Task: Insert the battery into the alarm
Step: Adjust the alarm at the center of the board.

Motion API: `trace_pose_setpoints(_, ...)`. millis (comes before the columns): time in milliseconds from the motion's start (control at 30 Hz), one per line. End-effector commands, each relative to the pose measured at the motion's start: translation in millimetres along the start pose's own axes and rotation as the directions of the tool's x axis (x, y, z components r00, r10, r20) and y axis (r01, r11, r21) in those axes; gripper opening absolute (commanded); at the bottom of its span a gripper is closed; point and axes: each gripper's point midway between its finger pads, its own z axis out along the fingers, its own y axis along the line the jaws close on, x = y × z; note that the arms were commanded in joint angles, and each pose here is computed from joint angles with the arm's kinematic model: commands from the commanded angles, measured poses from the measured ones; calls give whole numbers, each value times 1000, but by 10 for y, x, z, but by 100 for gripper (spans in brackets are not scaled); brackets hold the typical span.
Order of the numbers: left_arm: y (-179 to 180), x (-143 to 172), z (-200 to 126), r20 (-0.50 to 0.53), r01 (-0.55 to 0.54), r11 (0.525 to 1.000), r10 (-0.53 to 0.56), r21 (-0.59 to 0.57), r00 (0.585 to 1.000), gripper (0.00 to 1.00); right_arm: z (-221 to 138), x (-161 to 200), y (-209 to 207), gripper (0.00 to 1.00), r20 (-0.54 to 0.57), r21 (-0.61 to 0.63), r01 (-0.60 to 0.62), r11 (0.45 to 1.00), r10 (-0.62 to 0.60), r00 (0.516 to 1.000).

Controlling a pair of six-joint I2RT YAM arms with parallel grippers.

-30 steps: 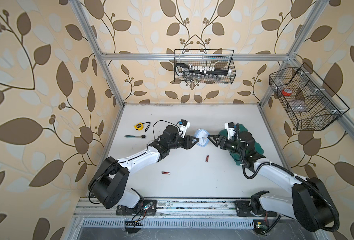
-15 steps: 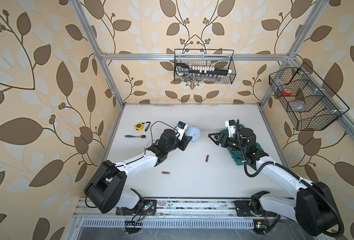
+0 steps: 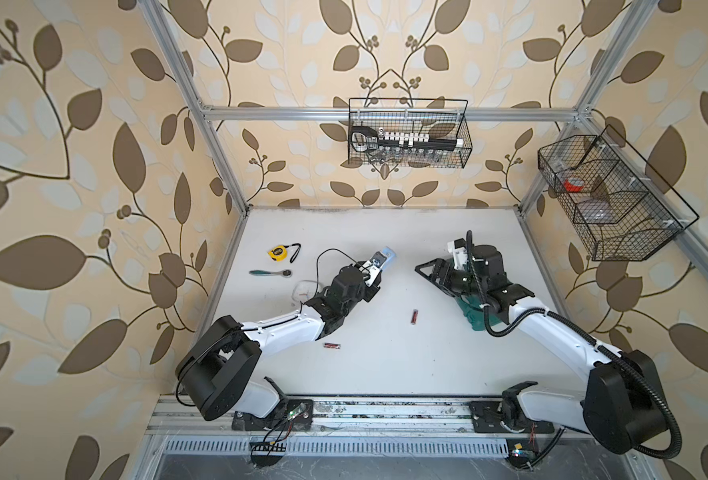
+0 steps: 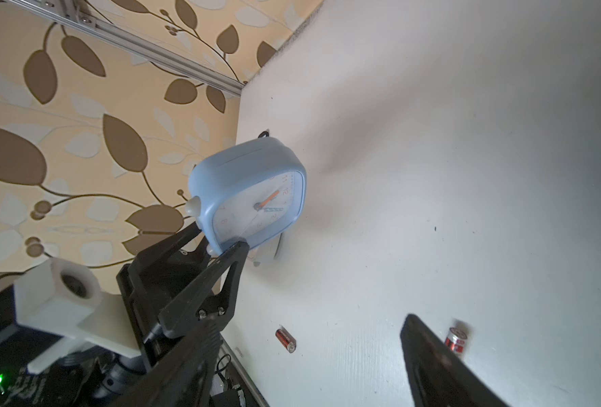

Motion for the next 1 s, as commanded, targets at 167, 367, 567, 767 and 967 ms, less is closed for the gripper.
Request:
trace_pose_setpoints(167, -66, -108, 104, -4, -306, 936, 310, -171, 951, 16, 61, -143, -96, 82, 41, 165, -176, 971, 171, 984)
trace_pose_setpoints(367, -203, -117, 112, -3, -385, 904, 392, -186, 920, 15, 195, -125, -34, 86, 20, 192, -237, 952, 238, 971)
trace_pose_setpoints(567, -326, -145, 125, 12, -437, 876, 449, -202, 894, 14, 373, -74, 43, 85, -34, 152, -340, 928, 349, 937)
trace_pose_setpoints(767, -443, -177, 156, 14, -493, 839, 510, -231, 860, 14, 500, 15, 132, 84, -105, 99, -410, 907, 420, 902)
trace_pose_setpoints(967, -506, -190, 182, 10, -529, 809, 549, -258, 836, 14, 592, 97, 107, 79, -157, 89, -480, 873, 488, 859)
